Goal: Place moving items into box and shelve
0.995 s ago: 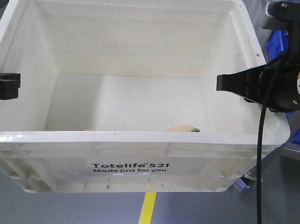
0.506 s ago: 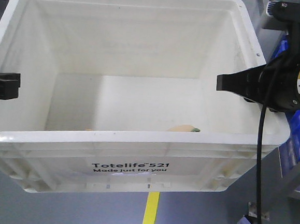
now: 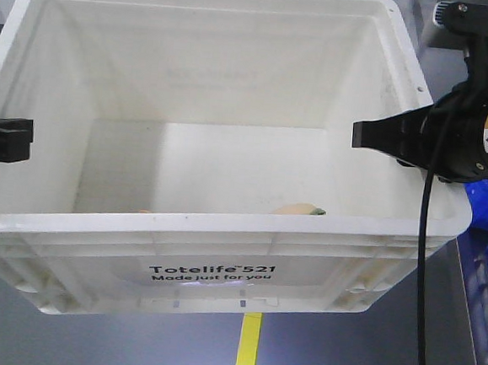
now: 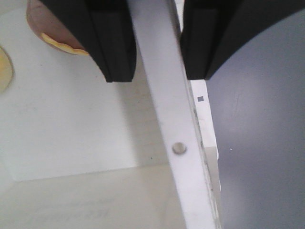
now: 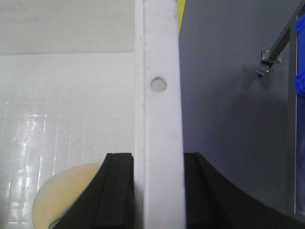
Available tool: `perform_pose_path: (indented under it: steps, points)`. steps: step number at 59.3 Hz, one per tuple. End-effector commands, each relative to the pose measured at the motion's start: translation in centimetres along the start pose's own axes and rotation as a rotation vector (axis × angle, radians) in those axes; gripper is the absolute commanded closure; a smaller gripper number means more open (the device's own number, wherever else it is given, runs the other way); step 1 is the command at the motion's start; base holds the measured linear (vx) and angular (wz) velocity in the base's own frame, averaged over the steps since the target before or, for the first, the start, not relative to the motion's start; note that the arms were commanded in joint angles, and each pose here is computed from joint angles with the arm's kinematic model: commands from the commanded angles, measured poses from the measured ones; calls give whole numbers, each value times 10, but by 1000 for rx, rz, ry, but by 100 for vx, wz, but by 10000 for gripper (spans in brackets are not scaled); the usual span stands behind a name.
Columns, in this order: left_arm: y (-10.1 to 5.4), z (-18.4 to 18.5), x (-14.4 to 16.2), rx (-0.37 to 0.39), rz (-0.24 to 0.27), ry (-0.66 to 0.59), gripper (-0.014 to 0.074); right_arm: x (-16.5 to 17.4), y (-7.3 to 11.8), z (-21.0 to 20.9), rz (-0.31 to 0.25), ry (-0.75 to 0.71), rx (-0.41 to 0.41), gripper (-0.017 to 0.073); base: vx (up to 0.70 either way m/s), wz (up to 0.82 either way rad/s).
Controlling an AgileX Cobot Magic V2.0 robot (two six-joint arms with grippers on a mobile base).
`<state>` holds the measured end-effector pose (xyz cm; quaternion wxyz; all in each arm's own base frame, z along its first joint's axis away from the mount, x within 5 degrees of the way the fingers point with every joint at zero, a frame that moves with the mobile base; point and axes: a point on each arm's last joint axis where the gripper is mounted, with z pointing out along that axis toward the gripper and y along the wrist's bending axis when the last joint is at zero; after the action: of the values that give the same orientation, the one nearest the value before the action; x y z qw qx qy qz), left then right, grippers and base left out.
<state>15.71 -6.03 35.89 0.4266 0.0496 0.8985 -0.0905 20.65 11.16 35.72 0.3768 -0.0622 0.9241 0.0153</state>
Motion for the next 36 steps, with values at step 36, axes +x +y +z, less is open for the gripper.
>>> perform_pose_path:
  steps: [36]
  points:
    - [-10, -20, -28, 108, 16, -251, 579, -22, 0, -17, -35, -191, -46, 461, 43, -5]
